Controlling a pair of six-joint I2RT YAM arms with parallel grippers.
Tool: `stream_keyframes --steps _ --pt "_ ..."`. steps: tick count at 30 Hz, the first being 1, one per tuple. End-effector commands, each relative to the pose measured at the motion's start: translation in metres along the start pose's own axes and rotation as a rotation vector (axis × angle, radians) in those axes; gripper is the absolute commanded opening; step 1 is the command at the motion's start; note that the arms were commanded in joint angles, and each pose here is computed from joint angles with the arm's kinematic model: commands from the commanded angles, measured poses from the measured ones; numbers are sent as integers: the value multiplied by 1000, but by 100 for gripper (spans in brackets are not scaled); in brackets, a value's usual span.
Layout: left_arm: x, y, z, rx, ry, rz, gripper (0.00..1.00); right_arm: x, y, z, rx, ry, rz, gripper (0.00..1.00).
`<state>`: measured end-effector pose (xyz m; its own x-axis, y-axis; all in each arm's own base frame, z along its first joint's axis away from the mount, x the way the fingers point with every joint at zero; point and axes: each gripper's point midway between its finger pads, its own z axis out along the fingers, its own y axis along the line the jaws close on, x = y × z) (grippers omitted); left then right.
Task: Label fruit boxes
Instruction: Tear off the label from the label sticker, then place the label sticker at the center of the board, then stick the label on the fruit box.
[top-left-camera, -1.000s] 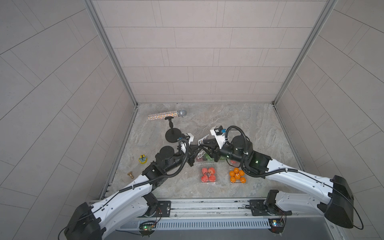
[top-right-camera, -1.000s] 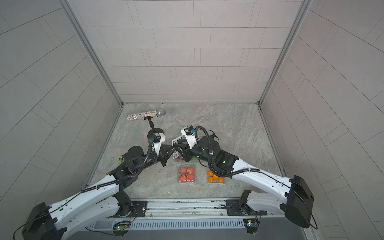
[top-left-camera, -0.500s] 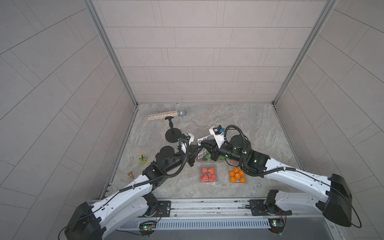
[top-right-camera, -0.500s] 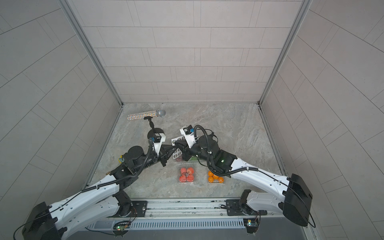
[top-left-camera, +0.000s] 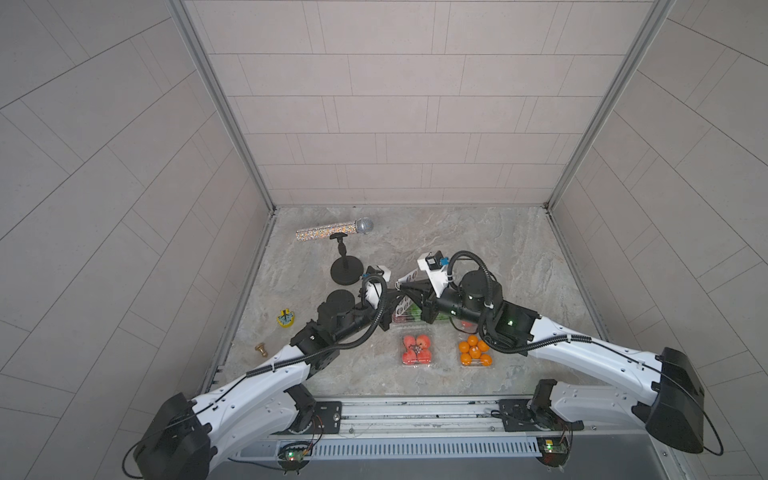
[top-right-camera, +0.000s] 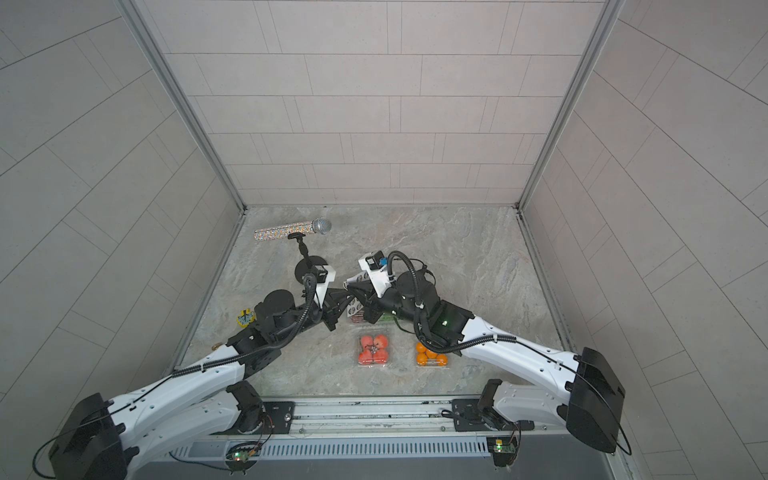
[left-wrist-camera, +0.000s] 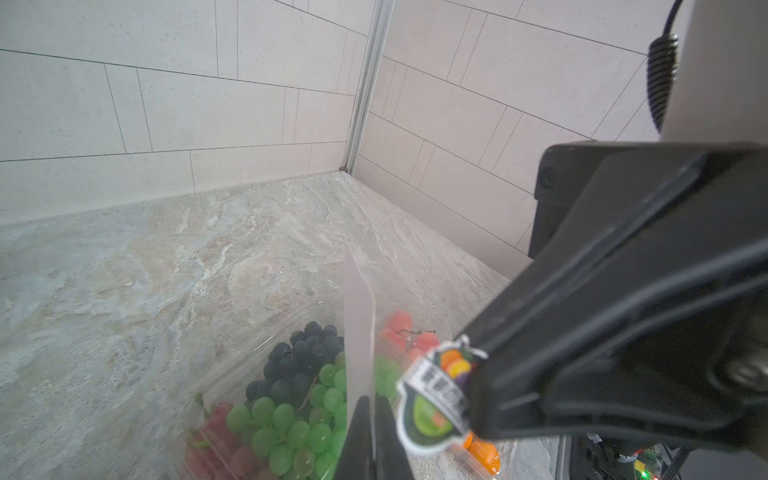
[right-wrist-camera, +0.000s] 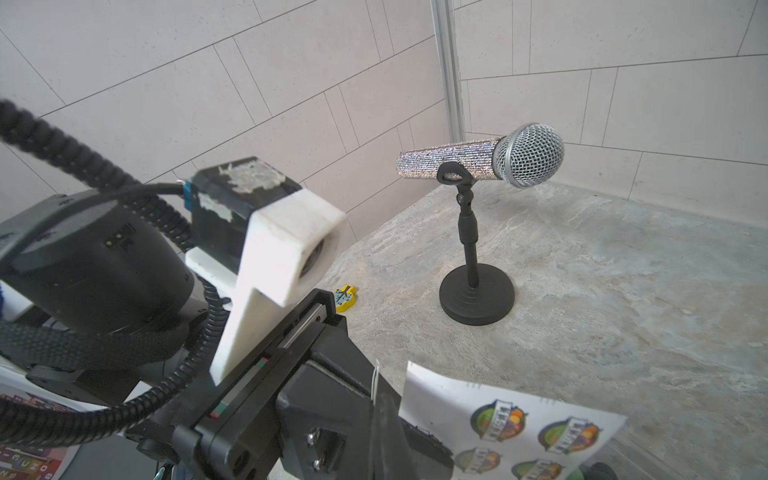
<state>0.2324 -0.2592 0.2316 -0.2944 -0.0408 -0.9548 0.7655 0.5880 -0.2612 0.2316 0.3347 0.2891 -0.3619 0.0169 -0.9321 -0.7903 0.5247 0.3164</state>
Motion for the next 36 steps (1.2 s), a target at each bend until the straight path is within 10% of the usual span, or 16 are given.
stream_keyframes --steps 1,18,36 --pt "-21 -2 0 -8 -61 6 0 -4 8 -8 -31 -27 1 0" --pt "85 96 -53 -390 143 -593 0 83 -103 -37 300 291 217 0" --pt "167 121 -53 -515 399 -613 0 121 -143 8 464 471 352 0"
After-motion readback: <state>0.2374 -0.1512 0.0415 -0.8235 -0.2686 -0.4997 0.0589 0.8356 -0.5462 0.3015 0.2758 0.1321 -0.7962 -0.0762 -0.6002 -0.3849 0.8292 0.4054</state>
